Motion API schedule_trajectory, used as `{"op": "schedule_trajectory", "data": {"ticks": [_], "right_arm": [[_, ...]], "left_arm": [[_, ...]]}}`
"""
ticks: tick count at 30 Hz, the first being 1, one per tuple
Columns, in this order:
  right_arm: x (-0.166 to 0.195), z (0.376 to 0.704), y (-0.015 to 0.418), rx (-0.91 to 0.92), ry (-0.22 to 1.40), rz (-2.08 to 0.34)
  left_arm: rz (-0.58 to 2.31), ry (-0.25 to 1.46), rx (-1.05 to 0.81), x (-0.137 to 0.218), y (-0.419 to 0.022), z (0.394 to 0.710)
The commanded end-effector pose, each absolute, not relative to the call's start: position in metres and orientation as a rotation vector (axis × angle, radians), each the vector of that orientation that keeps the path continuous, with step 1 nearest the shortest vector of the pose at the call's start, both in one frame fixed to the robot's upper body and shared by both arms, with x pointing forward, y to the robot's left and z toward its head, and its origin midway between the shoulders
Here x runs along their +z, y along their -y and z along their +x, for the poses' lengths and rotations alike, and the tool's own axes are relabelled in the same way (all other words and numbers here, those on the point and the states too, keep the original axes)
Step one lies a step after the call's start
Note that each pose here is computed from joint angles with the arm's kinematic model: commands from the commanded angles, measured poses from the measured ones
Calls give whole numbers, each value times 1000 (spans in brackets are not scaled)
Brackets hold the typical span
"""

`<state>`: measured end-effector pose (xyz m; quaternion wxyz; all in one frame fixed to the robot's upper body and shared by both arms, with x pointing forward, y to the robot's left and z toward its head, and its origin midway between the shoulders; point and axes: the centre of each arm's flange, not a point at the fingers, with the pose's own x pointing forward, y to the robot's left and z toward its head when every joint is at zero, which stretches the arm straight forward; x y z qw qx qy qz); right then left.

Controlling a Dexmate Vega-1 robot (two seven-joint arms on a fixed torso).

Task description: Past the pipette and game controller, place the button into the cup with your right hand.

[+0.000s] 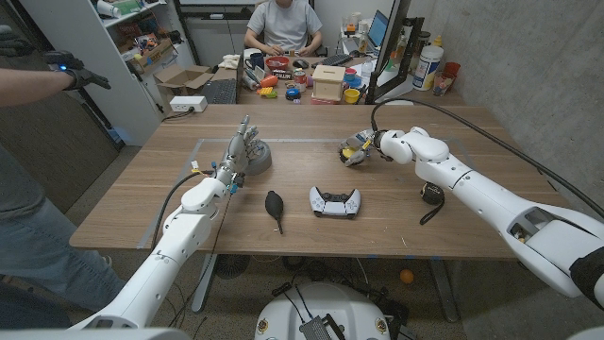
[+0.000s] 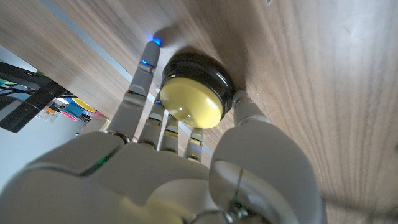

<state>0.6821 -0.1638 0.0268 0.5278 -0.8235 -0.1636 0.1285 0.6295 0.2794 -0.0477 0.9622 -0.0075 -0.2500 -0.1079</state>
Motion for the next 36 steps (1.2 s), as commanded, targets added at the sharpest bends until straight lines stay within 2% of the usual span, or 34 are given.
{"op": "schedule_trajectory", "data": {"ticks": [1, 36], "right_arm": [[23, 685, 163, 370, 391, -1967], [60, 640, 159, 252, 534, -1966]], "left_arm": [[-22, 495, -222, -52, -277, 631], [22, 501, -245, -37, -268, 633]]}}
